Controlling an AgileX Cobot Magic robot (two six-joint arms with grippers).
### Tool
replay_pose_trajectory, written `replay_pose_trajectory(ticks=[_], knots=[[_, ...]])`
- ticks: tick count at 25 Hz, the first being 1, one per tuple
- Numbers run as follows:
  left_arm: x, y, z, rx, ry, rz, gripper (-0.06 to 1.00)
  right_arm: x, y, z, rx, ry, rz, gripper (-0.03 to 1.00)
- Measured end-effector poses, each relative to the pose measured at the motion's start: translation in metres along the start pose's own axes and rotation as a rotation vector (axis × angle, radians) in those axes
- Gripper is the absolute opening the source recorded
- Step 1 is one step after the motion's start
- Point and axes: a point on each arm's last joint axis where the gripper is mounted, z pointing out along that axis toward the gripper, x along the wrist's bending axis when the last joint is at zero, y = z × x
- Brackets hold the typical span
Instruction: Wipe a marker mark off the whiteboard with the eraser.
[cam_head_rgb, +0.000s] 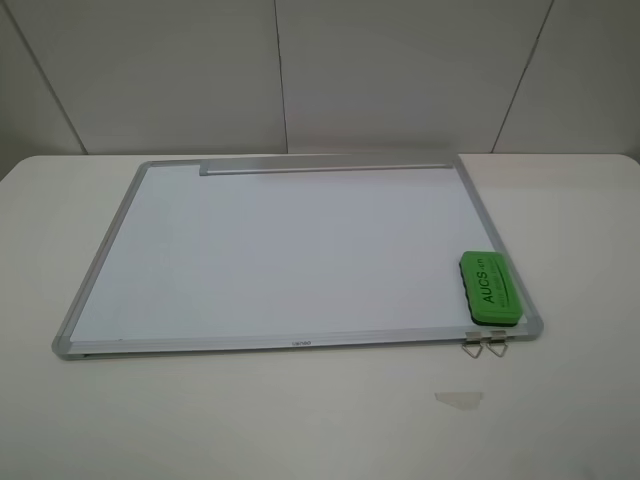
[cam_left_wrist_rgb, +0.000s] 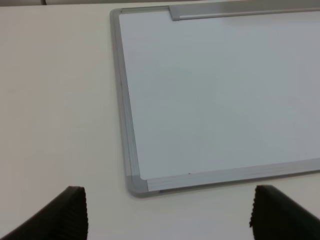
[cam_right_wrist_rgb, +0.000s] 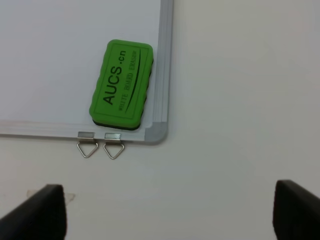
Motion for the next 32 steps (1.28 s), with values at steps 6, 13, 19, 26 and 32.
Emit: replay_pose_trajectory(ticks=[6, 13, 19, 26, 32], knots=[[0.000, 0.000, 0.000, 0.000, 0.000, 0.000, 0.68, 0.000, -0.015, -0.023, -0.168, -0.004, 0.004, 0.82], [0.000, 0.000, 0.000, 0.000, 0.000, 0.000, 0.68, 0.000, -0.032, -0.042, -0.329, -0.008, 0.008, 0.82], [0.000, 0.000, 0.000, 0.000, 0.000, 0.000, 0.68, 0.000, -0.041, -0.050, -0.399, -0.009, 0.009, 0.82], [0.000, 0.000, 0.000, 0.000, 0.000, 0.000, 0.68, 0.000, -0.041, -0.050, -0.399, -0.009, 0.009, 0.82], [0.000, 0.000, 0.000, 0.000, 0.000, 0.000, 0.68, 0.000, -0.041, -0.050, -0.399, -0.010, 0.009, 0.82]])
